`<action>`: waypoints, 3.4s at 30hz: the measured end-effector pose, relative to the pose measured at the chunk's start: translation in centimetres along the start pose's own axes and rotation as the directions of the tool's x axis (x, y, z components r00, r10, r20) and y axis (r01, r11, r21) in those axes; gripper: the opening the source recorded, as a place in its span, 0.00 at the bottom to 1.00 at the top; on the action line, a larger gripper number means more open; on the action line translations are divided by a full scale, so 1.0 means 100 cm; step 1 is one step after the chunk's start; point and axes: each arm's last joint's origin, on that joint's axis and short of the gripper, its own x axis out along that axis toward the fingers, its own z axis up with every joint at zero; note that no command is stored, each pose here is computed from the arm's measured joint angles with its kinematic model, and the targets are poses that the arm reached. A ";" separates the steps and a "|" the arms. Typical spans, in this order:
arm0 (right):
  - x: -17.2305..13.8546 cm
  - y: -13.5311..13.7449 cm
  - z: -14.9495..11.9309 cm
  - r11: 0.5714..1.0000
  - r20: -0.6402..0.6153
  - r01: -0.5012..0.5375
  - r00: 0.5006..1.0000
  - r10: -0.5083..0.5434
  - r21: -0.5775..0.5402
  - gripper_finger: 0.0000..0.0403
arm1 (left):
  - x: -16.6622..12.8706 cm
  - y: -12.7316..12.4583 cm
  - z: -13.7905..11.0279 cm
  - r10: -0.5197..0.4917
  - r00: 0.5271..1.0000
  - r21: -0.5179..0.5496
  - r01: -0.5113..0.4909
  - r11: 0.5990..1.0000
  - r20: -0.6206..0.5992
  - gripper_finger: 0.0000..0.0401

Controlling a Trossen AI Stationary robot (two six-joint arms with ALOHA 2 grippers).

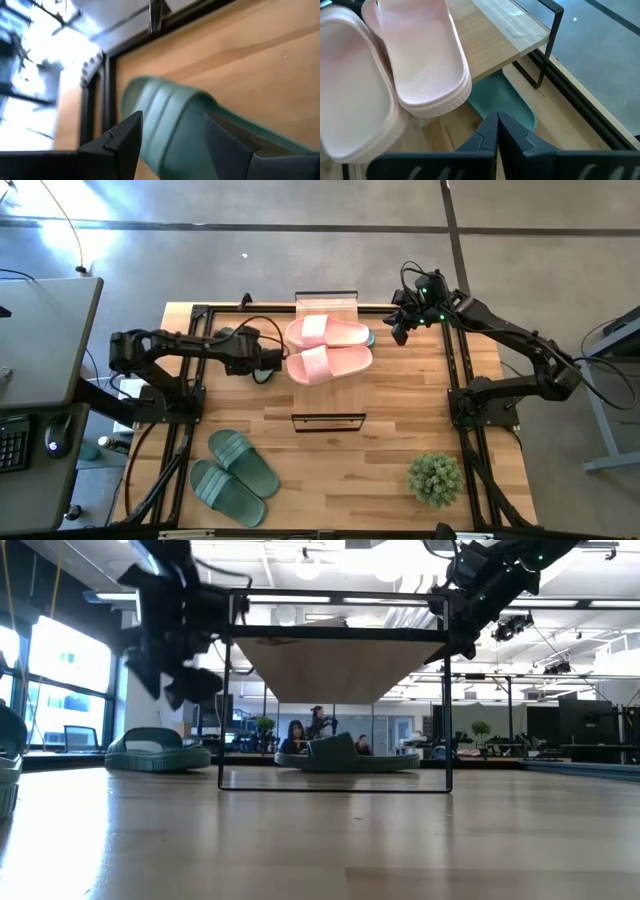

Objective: Pick and place slides into the shelf
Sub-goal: Put the green slide under the shelf

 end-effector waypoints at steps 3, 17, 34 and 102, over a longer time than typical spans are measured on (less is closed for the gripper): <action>0.000 0.000 0.000 1.000 0.000 0.000 1.000 0.000 0.000 0.00 | -0.011 0.003 0.013 -0.005 1.000 0.145 0.004 0.989 0.007 0.46; 0.000 0.000 0.000 1.000 0.003 -0.003 1.000 0.003 -0.018 0.00 | -0.056 0.048 0.033 -0.164 0.982 0.488 0.189 0.852 -0.094 0.26; -0.012 -0.014 -0.028 0.994 -0.210 -0.107 0.972 0.109 0.021 0.00 | -0.061 0.066 -0.013 -0.604 0.636 0.694 0.697 0.182 -0.480 0.02; 0.033 0.047 -0.022 0.895 -0.268 -0.431 0.881 0.390 -0.113 0.00 | -0.002 0.000 -0.037 -0.469 0.858 0.780 0.435 0.450 -0.208 0.00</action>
